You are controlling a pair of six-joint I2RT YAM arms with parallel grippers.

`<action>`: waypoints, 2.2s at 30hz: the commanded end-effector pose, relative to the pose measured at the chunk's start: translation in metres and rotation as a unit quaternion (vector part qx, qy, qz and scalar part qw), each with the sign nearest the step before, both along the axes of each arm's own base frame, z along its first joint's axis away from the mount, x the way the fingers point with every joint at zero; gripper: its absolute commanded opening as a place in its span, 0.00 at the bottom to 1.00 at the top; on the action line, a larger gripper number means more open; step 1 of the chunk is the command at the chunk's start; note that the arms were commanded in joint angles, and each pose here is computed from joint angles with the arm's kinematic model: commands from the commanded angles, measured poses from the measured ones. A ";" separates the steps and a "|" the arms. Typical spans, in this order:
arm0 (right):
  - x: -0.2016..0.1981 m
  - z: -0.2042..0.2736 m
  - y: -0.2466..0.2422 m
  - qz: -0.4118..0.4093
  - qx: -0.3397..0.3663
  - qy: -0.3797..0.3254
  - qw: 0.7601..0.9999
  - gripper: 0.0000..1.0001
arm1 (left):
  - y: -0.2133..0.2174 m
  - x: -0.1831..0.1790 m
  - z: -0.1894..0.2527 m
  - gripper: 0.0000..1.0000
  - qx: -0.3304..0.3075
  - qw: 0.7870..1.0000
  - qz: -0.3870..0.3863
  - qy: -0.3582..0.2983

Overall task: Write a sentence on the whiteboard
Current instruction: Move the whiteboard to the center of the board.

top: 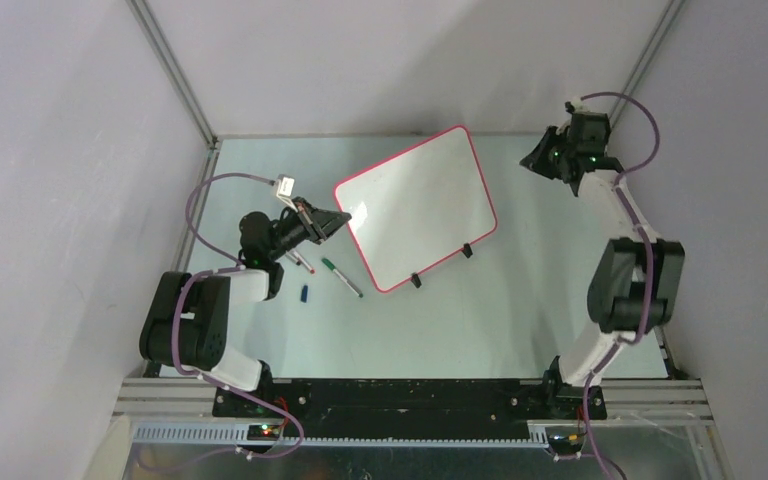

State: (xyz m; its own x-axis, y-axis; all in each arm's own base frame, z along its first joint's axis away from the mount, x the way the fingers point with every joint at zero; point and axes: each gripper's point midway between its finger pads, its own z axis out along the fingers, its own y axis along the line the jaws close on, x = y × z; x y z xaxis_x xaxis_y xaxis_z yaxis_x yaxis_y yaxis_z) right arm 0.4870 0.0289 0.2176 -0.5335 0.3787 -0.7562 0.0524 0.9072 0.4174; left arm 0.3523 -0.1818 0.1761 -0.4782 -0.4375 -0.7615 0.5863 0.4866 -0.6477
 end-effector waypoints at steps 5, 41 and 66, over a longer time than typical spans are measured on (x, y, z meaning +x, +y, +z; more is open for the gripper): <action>0.033 -0.040 0.033 0.093 0.059 0.061 0.992 0.00 | -0.004 -0.003 -0.008 0.15 0.020 1.000 -0.015 -0.001; -0.105 -0.070 0.067 0.210 0.159 0.129 0.956 0.00 | -0.025 -0.017 -0.014 0.19 0.041 0.998 -0.050 -0.001; -0.082 0.112 -0.012 -0.059 -0.009 -0.120 0.991 0.00 | 0.001 -0.041 -0.026 0.69 0.026 0.997 0.072 0.017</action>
State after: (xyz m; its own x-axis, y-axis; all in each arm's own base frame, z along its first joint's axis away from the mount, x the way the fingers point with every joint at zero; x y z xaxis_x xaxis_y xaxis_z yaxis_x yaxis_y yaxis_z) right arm 0.3944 0.0080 0.2458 -0.4982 0.4141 -0.7618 0.1064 0.9011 0.4203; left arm 0.3039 -0.1836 0.1330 -0.5096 -0.3897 -0.7671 0.4791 0.6121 -0.6292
